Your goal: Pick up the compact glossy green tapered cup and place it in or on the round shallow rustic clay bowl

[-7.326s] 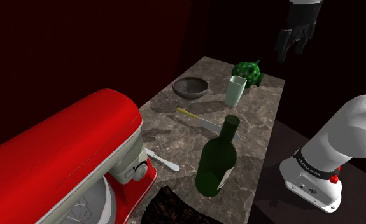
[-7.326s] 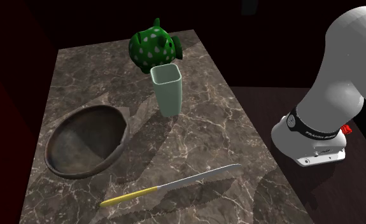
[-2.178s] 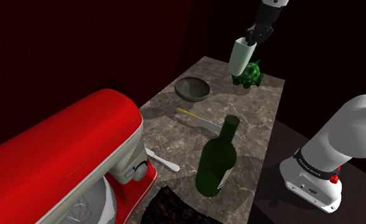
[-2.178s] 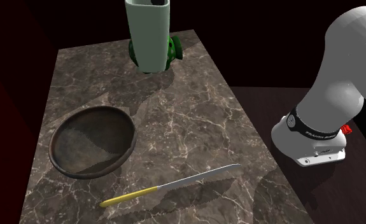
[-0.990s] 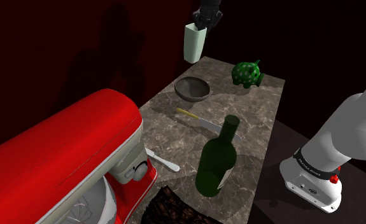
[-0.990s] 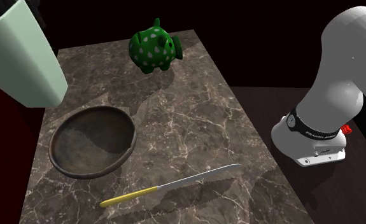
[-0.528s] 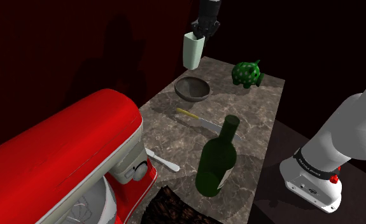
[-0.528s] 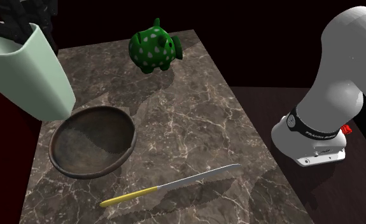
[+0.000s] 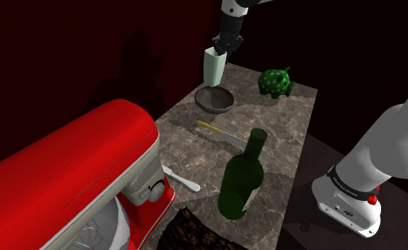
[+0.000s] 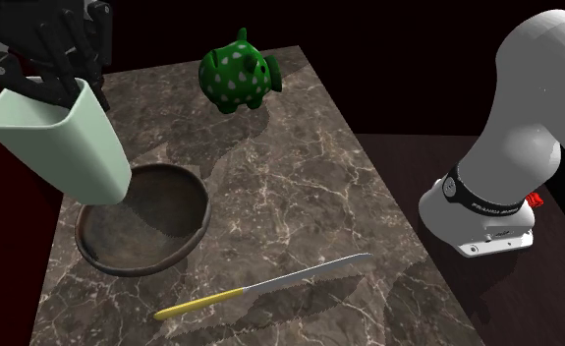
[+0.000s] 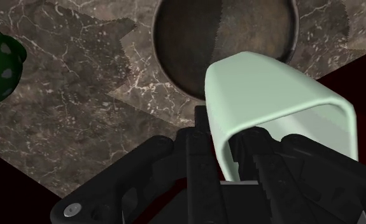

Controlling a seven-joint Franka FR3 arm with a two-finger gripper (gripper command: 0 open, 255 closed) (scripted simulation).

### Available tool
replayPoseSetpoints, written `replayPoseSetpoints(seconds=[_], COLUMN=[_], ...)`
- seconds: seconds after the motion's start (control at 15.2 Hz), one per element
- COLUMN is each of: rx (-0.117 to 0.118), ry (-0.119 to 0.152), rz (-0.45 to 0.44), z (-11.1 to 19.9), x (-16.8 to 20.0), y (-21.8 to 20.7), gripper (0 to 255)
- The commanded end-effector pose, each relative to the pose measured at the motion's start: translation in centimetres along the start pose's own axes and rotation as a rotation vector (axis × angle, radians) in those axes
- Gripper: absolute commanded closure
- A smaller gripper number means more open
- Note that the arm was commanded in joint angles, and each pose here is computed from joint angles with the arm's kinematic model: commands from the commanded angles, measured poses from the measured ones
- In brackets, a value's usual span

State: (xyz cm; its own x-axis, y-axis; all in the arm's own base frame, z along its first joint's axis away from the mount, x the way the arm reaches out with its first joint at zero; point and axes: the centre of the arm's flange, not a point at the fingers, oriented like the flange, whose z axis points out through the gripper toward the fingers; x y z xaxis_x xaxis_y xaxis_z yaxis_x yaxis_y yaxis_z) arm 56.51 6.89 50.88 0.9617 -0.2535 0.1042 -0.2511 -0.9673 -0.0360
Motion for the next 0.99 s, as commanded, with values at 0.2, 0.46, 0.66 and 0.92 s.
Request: replayPoseSetpoints(seconds=[0.2, 0.46, 0.66, 0.92], rx=[0.0, 0.0, 0.0, 0.0], ry=[0.001, 0.001, 0.001, 0.001], rz=[0.0, 0.0, 0.0, 0.0], z=[2.7, 3.4, 3.4, 3.4], x=[-0.3, -0.4, -0.4, -0.4], y=[0.1, 0.1, 0.1, 0.1], gripper=[255, 255, 255, 0])
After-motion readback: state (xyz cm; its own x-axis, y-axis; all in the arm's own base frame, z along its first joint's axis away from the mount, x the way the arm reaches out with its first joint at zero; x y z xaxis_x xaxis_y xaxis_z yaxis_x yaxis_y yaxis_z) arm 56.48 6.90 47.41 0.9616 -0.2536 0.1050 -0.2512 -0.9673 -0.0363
